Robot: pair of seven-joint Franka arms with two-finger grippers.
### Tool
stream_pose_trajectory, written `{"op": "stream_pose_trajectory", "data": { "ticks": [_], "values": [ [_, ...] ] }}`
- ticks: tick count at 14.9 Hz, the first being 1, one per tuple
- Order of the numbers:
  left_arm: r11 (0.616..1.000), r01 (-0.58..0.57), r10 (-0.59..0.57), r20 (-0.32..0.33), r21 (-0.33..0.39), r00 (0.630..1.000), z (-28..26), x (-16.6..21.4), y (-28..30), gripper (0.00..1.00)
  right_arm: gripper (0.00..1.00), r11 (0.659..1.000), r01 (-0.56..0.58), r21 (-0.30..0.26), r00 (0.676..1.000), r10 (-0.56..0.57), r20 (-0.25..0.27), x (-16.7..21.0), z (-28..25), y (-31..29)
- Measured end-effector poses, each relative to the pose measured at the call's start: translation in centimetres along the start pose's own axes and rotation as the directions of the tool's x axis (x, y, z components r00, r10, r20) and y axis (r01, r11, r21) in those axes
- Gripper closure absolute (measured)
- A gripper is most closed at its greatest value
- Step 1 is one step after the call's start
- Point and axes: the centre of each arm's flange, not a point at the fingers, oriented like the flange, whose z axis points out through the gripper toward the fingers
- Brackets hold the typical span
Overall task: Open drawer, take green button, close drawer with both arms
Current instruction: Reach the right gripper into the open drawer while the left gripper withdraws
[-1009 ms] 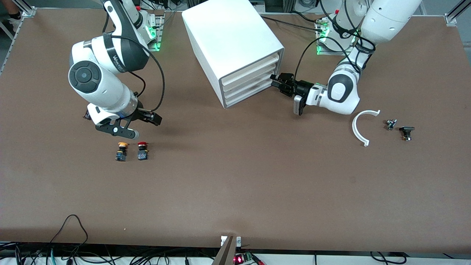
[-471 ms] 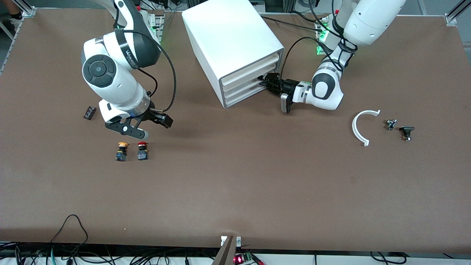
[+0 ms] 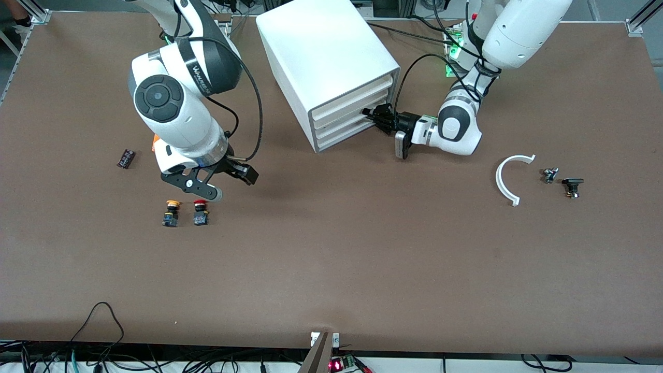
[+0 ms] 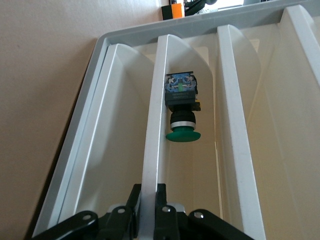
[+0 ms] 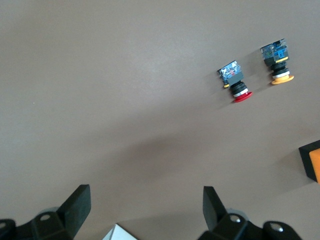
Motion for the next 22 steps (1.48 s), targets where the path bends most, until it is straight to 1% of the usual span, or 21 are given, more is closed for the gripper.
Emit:
{"op": "stream_pose_trajectory", "data": {
  "ticks": [3,6,11,14,15,16,18,20,21,22],
  "values": [
    [1.0,-0.001,0.001,-0.036,0.017,0.999,-1.8,1.2,-0.2,0.86,0.0,0.998,-0.059,0.036,0.998,0.058,0.027,0.3,-0.4,-1.3],
    [0.999,-0.008,0.013,-0.086,0.05,0.996,-4.9,3.1,-0.5,0.86,0.0,0.993,-0.11,0.049,0.994,0.109,0.024,-0.2,-0.6,-3.0],
    [0.992,-0.031,0.042,-0.083,0.126,0.996,-9.8,6.5,-0.2,0.86,0.0,0.971,-0.226,0.076,0.974,0.225,0.018,-3.0,-0.1,-8.6],
    [0.99,-0.025,0.037,-0.089,0.137,0.995,-10.7,7.3,-0.3,0.84,0.0,0.952,-0.29,0.094,0.957,0.29,0.019,-4.8,1.1,-11.9],
    [0.99,-0.019,0.032,-0.092,0.138,0.995,-10.8,7.4,-0.5,0.78,0.0,0.945,-0.311,0.104,0.95,0.311,0.019,-5.3,1.5,-12.9],
    [0.99,-0.019,0.032,-0.097,0.139,0.995,-11.0,7.6,-0.4,0.7,0.0,0.936,-0.332,0.115,0.943,0.332,0.02,-6.0,2.0,-13.8],
    [0.989,-0.033,0.046,-0.094,0.142,0.995,-11.7,8.3,0.0,0.5,0.0,0.922,-0.367,0.127,0.93,0.367,0.025,-7.5,3.0,-15.3],
    [0.989,-0.041,0.051,-0.069,0.142,0.996,-13.0,9.1,0.6,0.33,0.0,0.91,-0.396,0.121,0.918,0.395,0.032,-9.3,4.2,-16.6],
    [0.989,-0.038,0.045,-0.048,0.14,0.998,-13.9,9.5,1.1,0.22,0.0,0.905,-0.411,0.112,0.911,0.41,0.036,-10.2,4.9,-17.1],
    [0.99,-0.031,0.034,-0.025,0.138,0.999,-15.0,10.0,1.7,0.13,0.0,0.899,-0.426,0.102,0.905,0.424,0.039,-11.1,5.6,-17.7]
  ]
}}
